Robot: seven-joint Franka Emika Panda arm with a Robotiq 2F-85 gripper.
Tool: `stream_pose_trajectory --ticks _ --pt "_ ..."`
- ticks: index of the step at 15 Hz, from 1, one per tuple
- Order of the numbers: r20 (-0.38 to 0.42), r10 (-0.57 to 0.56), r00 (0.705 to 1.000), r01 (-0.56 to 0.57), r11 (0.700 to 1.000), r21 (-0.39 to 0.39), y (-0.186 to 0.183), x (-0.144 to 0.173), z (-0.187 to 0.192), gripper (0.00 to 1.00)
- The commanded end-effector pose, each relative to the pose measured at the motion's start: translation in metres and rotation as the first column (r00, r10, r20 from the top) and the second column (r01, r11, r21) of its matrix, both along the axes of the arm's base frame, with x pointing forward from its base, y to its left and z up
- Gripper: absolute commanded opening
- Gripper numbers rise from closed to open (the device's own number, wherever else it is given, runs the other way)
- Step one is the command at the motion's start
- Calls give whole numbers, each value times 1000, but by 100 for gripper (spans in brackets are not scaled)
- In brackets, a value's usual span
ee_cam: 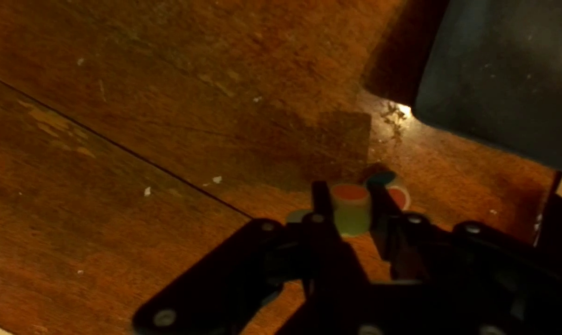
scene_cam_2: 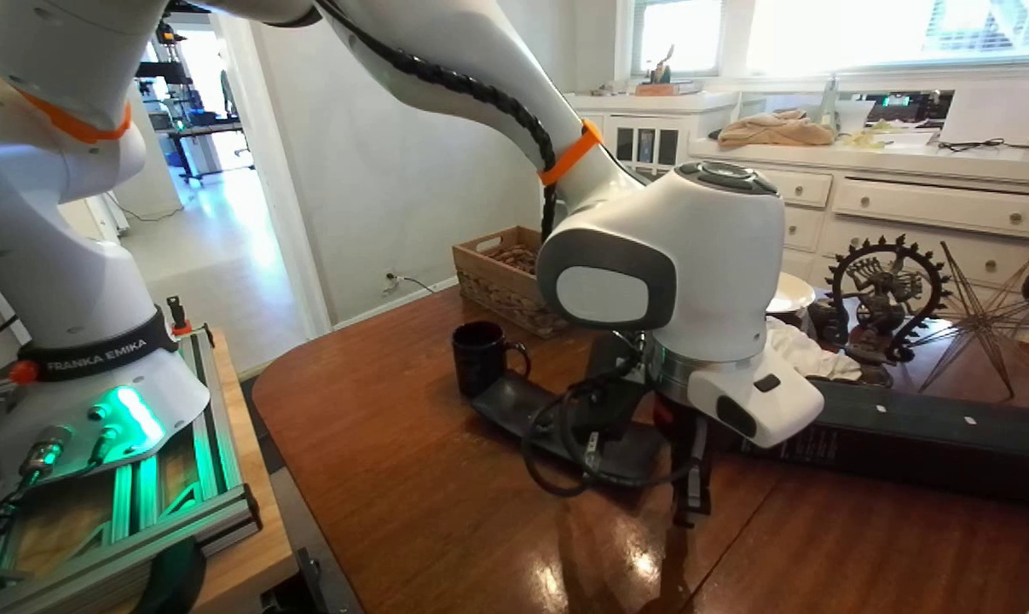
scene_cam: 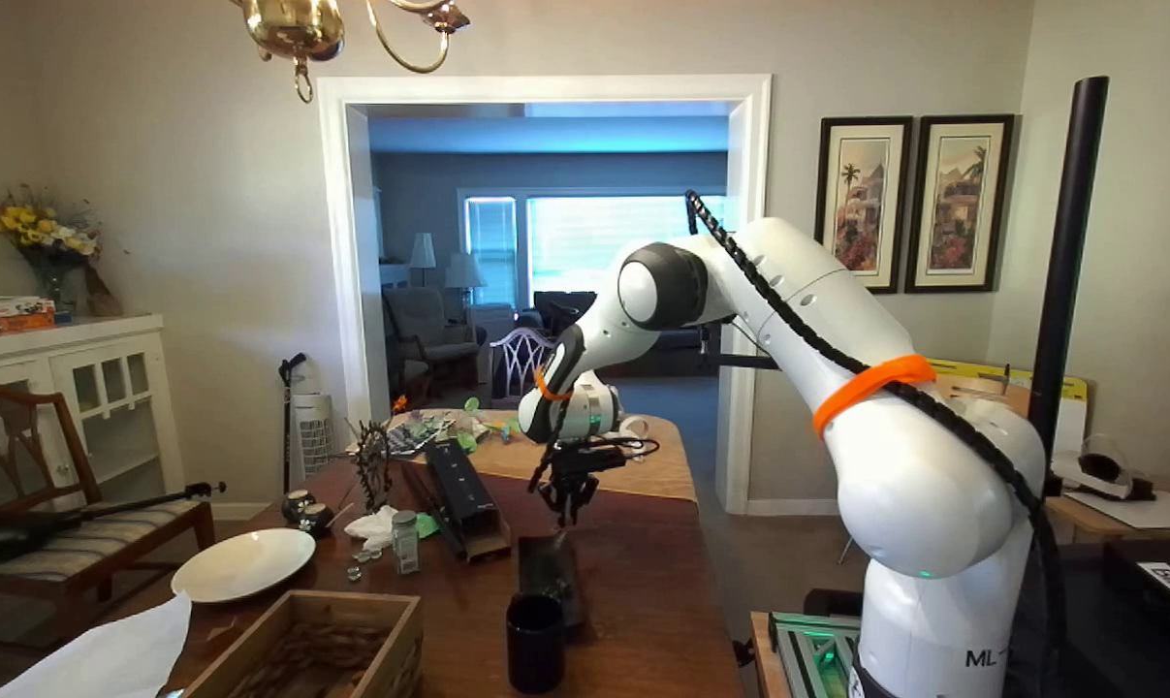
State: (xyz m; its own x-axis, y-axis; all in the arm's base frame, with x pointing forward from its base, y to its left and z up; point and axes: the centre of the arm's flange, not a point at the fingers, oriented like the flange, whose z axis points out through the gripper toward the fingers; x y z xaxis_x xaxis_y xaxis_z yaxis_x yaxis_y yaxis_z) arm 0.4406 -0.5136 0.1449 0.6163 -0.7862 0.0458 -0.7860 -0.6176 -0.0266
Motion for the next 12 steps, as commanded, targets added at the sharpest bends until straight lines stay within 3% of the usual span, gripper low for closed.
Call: stream_pose_trajectory --ticks 1,12 --pt "17 1 1000 -1 1000 20 -2 -3 -4 6" --pt "50 -1 999 -1 999 36 0 -3 4 6"
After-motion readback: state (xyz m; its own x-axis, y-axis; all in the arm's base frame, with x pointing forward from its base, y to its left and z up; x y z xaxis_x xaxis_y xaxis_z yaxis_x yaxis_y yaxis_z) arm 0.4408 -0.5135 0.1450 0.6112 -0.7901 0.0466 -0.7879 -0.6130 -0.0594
